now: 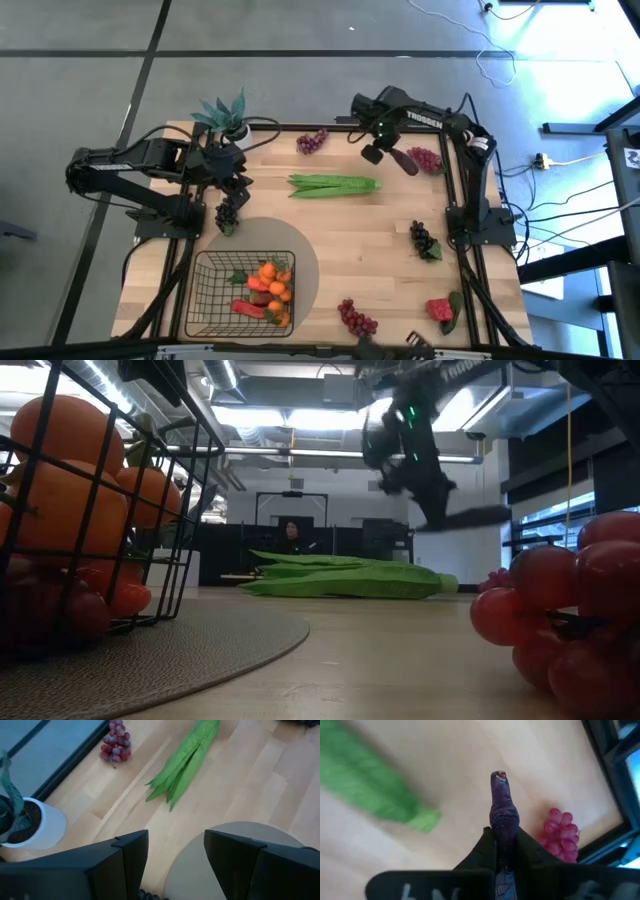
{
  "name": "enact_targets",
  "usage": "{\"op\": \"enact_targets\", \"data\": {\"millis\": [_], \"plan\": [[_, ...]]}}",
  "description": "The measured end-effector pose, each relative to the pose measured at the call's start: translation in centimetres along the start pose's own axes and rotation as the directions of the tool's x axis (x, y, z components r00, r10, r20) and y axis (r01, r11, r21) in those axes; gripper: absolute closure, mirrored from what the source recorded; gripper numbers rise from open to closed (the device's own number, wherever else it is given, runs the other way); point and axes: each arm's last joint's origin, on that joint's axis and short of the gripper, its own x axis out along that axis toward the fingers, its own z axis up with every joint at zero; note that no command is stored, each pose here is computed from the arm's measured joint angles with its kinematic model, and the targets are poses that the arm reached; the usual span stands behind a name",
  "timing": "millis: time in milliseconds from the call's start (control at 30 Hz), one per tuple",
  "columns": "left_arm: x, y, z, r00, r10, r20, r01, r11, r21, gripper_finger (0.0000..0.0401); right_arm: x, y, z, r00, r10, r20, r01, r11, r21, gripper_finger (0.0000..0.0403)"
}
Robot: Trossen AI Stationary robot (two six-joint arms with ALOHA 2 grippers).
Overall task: Build produce basket
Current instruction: Put the eggplant into the wire basket
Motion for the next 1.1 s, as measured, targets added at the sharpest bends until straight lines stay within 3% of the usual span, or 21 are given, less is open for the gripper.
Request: {"op": "enact_targets", "data": {"millis": [267, 567, 700, 867, 967, 1100], "plan": [[-0.3, -0.2, -0.4, 1.0, -0.018, -0.023, 0.019, 0.998, 0.055, 0.022, -7.5, 8.6, -2.4, 0.985, 0.026, 0.17, -0.013, 0.997, -0.079, 0.0391], [-1.3, -1.2, -1.3, 0.995, -0.095, -0.029, 0.098, 0.985, 0.139, 0.022, -12.4, 18.2, -7.6, 0.911, 0.178, 0.373, -0.155, 0.984, -0.093, 0.0391], [-1.6, -2.0, -1.7, 0.988, -0.146, -0.05, 0.153, 0.971, 0.184, 0.022, -13.5, 21.9, -9.1, 0.831, 0.301, 0.468, -0.272, 0.953, -0.132, 0.0391], [-2.1, -2.8, -2.4, 0.978, -0.197, -0.063, 0.206, 0.953, 0.222, 0.022, -14.9, 25.8, -10.2, 0.673, 0.468, 0.573, -0.402, 0.881, -0.249, 0.0391], [-2.5, -3.3, -2.7, 0.971, -0.227, -0.068, 0.237, 0.951, 0.199, 0.022, -15.7, 27.5, -10.9, 0.585, 0.54, 0.604, -0.442, 0.838, -0.321, 0.0391], [-3.0, -4.0, -3.3, 0.959, -0.27, -0.084, 0.28, 0.947, 0.156, 0.022, -16.3, 29.1, -12.0, 0.514, 0.6, 0.613, -0.443, 0.798, -0.41, 0.0392]]}}
